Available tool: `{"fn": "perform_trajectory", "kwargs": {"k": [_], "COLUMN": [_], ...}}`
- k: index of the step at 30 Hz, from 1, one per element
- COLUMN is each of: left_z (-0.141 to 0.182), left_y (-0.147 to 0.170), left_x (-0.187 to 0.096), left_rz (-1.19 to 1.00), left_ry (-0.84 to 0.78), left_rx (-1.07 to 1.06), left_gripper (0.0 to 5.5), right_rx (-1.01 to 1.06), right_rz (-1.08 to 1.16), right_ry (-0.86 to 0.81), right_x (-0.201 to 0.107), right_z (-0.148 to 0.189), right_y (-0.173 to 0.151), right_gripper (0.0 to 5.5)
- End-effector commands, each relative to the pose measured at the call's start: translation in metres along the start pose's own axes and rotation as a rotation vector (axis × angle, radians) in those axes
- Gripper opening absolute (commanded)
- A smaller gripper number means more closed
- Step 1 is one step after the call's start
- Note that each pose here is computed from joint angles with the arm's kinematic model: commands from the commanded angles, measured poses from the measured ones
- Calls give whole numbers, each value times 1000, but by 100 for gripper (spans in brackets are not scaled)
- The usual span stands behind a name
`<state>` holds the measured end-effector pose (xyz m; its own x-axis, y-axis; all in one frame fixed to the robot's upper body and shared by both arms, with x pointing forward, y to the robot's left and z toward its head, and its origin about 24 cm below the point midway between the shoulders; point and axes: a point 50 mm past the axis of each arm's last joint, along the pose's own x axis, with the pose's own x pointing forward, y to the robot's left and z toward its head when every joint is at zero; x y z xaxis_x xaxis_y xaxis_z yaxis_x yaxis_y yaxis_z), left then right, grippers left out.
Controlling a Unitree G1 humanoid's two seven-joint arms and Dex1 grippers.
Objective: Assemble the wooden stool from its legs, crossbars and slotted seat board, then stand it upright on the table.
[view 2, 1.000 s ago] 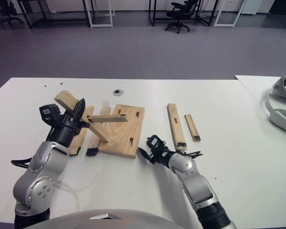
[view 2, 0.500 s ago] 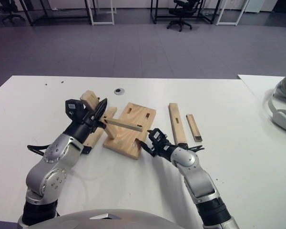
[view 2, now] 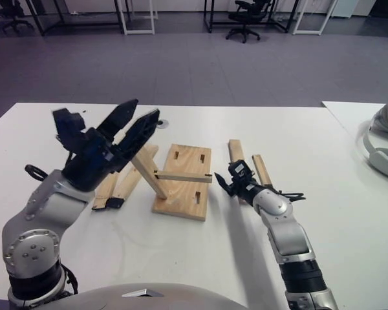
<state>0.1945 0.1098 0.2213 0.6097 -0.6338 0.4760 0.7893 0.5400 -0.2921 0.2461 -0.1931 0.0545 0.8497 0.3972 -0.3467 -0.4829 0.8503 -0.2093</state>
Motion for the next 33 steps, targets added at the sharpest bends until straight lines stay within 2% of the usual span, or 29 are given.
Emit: {"fn": "perform_trajectory", "kwargs": {"k": [1, 2, 3, 5, 7, 10, 14, 16, 20, 23, 30, 33], "left_z": [30, 43, 51, 44, 14, -37, -90, -106, -119, -123, -127, -126], "left_y": [12, 20, 36, 65, 96, 121, 130, 130, 130, 133, 127, 129], "left_x": [4, 6, 6, 1, -13, -35, -60, -68, -81, -89, -88, -88], "left_rz": [16, 45, 117, 272, 424, 468, 434, 421, 438, 466, 420, 433], "left_ry": [-63, -106, -110, 4, 202, 491, 791, 887, 992, 1033, 1043, 1029], "left_rx": [8, 27, 81, 213, 299, 349, 321, 318, 296, 309, 319, 323], "left_gripper": [485, 511, 511, 511, 511, 511, 511, 511, 511, 459, 355, 287], "right_rx": [-20, -22, -22, -18, -6, 2, 5, 8, 14, 14, 10, 13], "right_rz": [-69, -90, -115, -149, -168, -173, -170, -157, -129, -121, -125, -130], "right_ry": [-13, -16, -19, -25, -33, -28, -22, -20, -21, -18, -29, -43], "right_x": [-3, -4, -6, -6, -6, -2, 2, 6, 12, 14, 18, 18], "right_z": [8, 9, 9, 10, 11, 9, 8, 7, 6, 5, 10, 15], "right_y": [-18, -24, -30, -38, -41, -42, -41, -37, -28, -25, -30, -36], "right_gripper": [297, 297, 297, 297, 297, 297, 297, 297, 297, 297, 297, 297]}}
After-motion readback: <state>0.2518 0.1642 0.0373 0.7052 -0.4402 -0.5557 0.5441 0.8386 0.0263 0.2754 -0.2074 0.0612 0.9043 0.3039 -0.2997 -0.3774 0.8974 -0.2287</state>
